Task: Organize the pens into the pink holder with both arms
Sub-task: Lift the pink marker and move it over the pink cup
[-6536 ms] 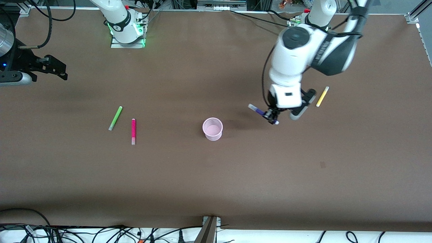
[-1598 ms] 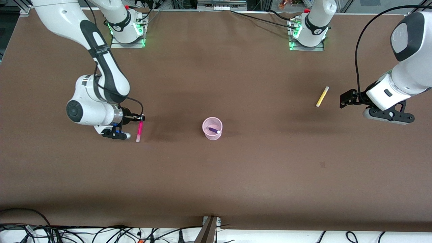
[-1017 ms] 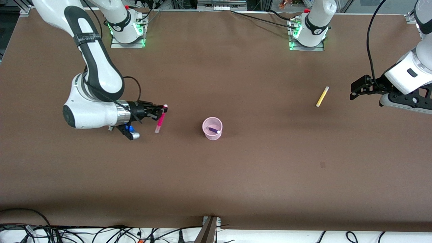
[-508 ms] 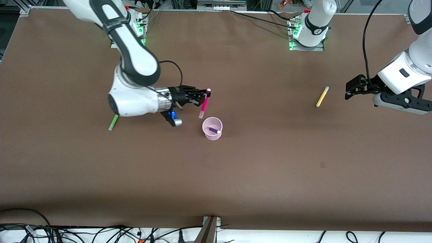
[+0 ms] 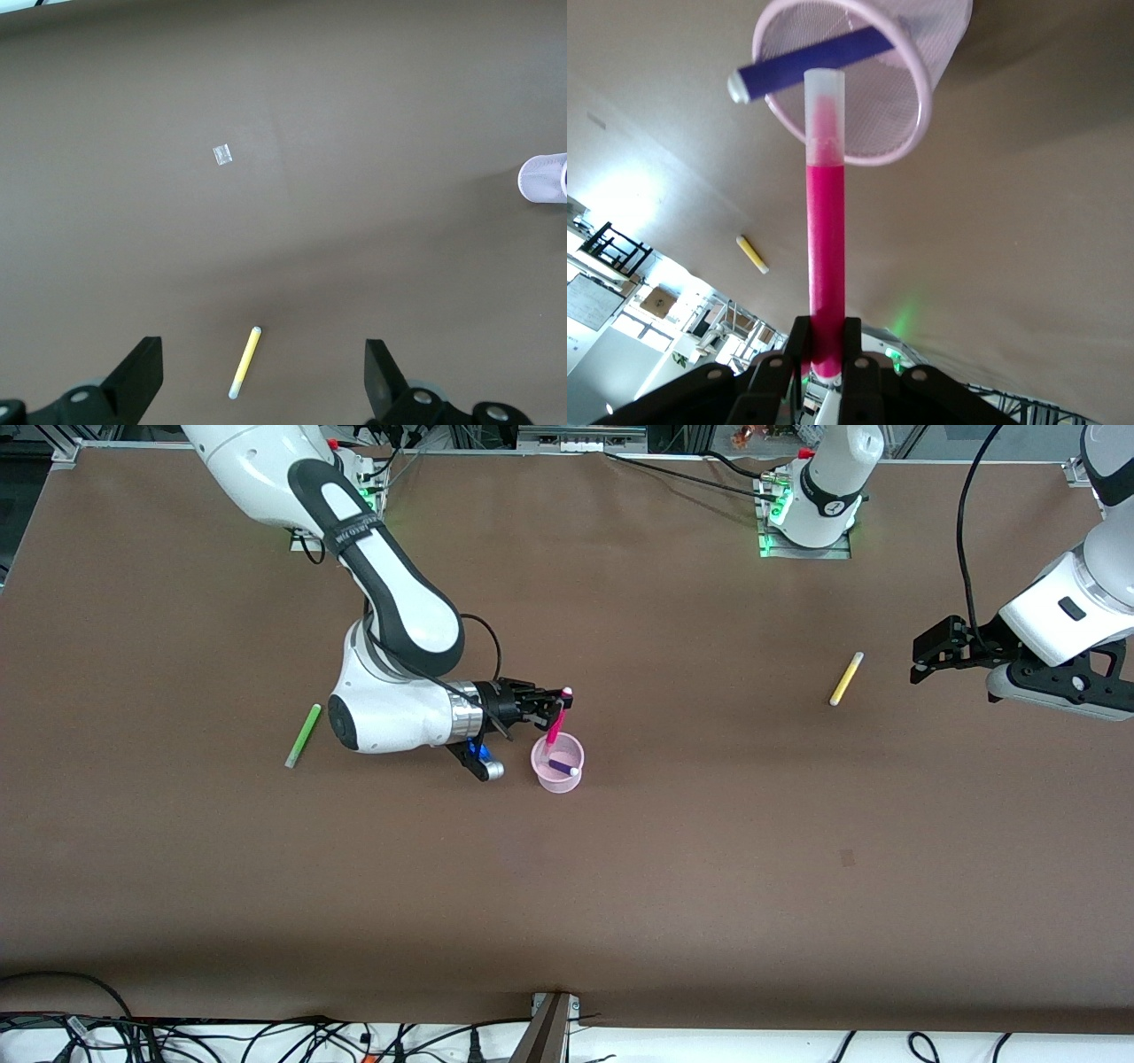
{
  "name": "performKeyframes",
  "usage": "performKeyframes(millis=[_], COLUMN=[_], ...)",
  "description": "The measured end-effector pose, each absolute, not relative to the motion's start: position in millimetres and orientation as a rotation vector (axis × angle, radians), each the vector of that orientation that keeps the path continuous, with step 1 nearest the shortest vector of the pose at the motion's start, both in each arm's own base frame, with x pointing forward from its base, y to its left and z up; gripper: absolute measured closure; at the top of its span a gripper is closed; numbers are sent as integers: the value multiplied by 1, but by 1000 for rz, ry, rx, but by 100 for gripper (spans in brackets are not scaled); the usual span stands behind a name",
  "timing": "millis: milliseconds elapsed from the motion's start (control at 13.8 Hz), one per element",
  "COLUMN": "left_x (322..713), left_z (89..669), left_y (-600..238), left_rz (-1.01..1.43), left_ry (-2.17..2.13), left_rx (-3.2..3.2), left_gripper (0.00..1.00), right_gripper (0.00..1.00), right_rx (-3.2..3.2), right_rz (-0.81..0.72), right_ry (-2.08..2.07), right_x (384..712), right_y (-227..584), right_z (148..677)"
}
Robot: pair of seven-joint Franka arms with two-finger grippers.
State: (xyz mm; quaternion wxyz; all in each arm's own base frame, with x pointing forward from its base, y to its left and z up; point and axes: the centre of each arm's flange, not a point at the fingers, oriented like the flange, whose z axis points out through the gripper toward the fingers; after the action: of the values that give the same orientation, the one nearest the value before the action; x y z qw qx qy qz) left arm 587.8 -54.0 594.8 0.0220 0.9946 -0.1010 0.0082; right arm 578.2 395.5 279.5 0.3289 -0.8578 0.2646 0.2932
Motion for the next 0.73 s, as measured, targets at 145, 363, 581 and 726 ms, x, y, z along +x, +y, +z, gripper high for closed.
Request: performKeyframes(millis=[145, 363, 581, 726], left_x=[588, 589, 590, 590], left_z=[595, 593, 592, 592], left_y=[-54, -53, -41, -40], left_rz=[25, 21, 19, 19], left_ry=[-313, -310, -281, -280], left_rx=[3082, 3082, 3084, 3078], left_gripper=[0, 0, 0, 0], right_gripper=[82, 82, 82, 82], right_rx=[-2249, -2254, -2261, -2271], right_rz=[746, 724, 704, 694], right_ry=[705, 691, 657, 632], right_x=[578, 579, 582, 584], right_y=[403, 412, 410, 407], right_z=[268, 264, 259, 249])
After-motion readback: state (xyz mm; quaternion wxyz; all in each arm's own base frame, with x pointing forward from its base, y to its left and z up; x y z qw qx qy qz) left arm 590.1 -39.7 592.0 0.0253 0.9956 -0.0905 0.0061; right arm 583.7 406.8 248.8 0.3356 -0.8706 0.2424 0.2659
